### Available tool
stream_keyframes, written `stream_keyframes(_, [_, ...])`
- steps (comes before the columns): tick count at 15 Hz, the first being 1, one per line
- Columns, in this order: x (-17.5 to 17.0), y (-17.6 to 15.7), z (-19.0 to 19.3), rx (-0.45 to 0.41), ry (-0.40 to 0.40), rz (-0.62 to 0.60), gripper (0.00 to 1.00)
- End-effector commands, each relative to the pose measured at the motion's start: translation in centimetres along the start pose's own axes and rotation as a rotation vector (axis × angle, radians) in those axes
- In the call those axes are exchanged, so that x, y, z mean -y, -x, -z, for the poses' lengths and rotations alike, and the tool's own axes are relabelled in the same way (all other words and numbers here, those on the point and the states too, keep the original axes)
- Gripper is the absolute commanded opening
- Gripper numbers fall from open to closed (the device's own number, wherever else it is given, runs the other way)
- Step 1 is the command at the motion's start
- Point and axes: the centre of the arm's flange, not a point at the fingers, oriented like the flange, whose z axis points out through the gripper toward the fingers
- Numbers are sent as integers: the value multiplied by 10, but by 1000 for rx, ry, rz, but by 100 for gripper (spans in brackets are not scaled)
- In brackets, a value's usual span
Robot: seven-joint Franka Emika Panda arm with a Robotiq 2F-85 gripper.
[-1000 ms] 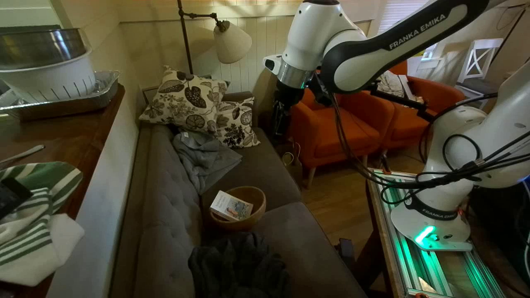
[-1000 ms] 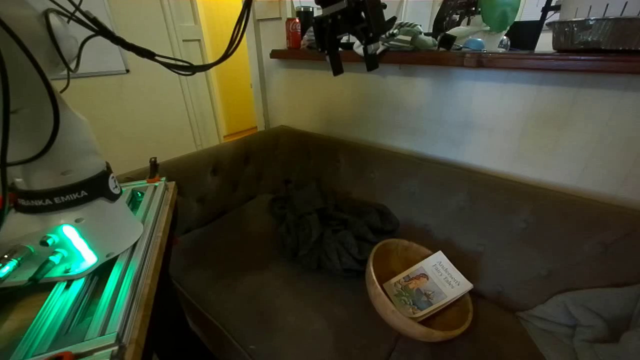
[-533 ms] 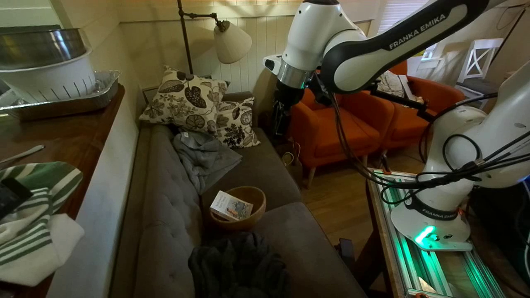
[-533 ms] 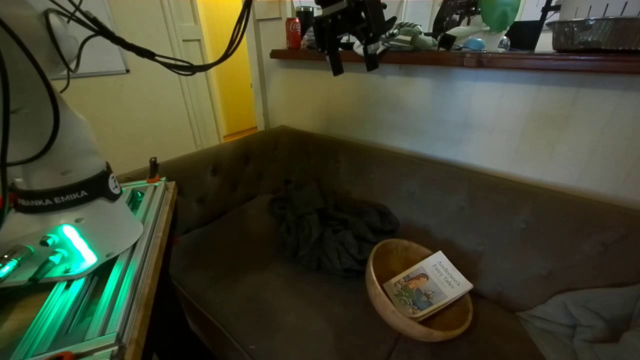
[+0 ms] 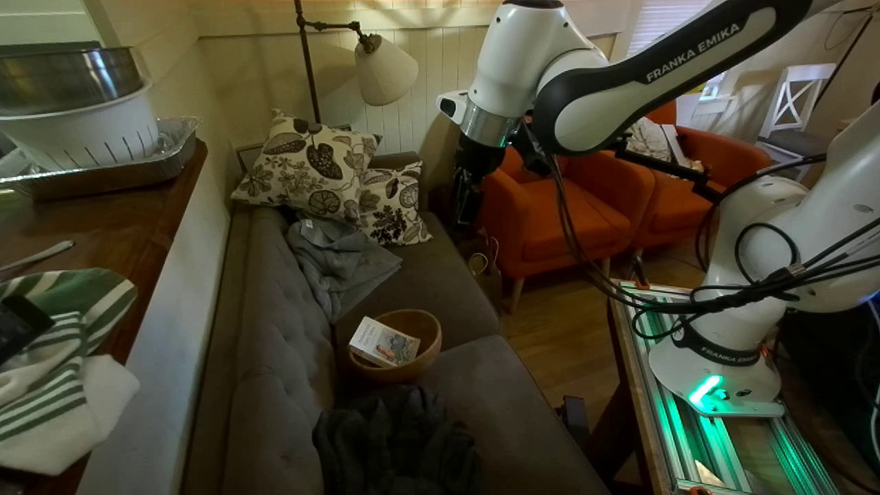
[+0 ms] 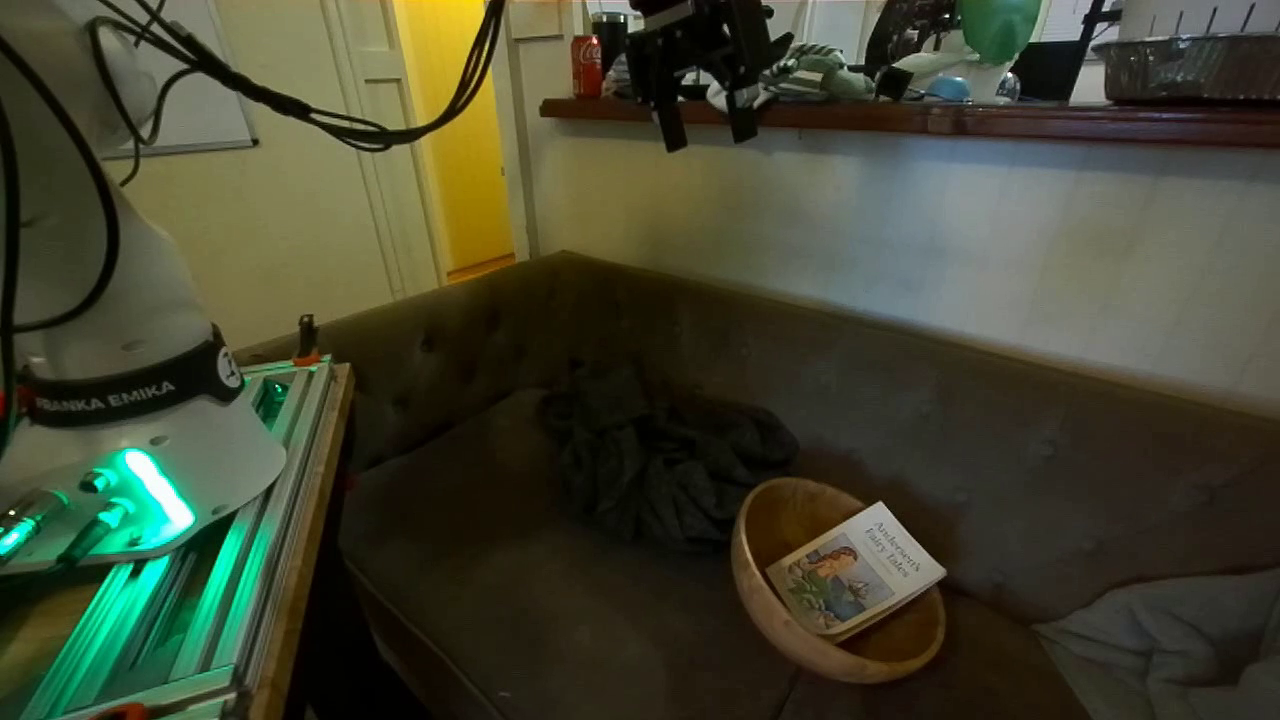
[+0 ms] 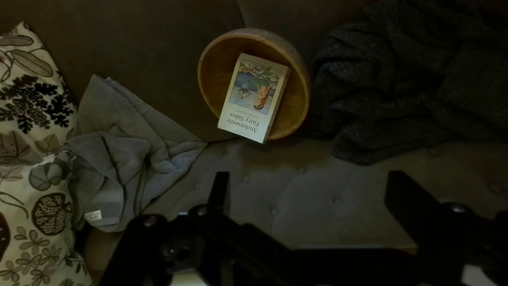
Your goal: Put the brown bowl on the blanket, then remove the book from the bowl
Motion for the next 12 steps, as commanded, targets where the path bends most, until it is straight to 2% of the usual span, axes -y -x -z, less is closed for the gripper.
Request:
stream_keyframes(1, [0, 0, 0, 0, 0, 0, 100])
stream_keyframes(6, [0, 0, 0, 0, 0, 0, 100])
stream_keyframes(7, [-2, -2, -4, -21, 14, 17, 100])
stream_keyframes(12, [-16, -41, -62, -52, 20, 320, 100])
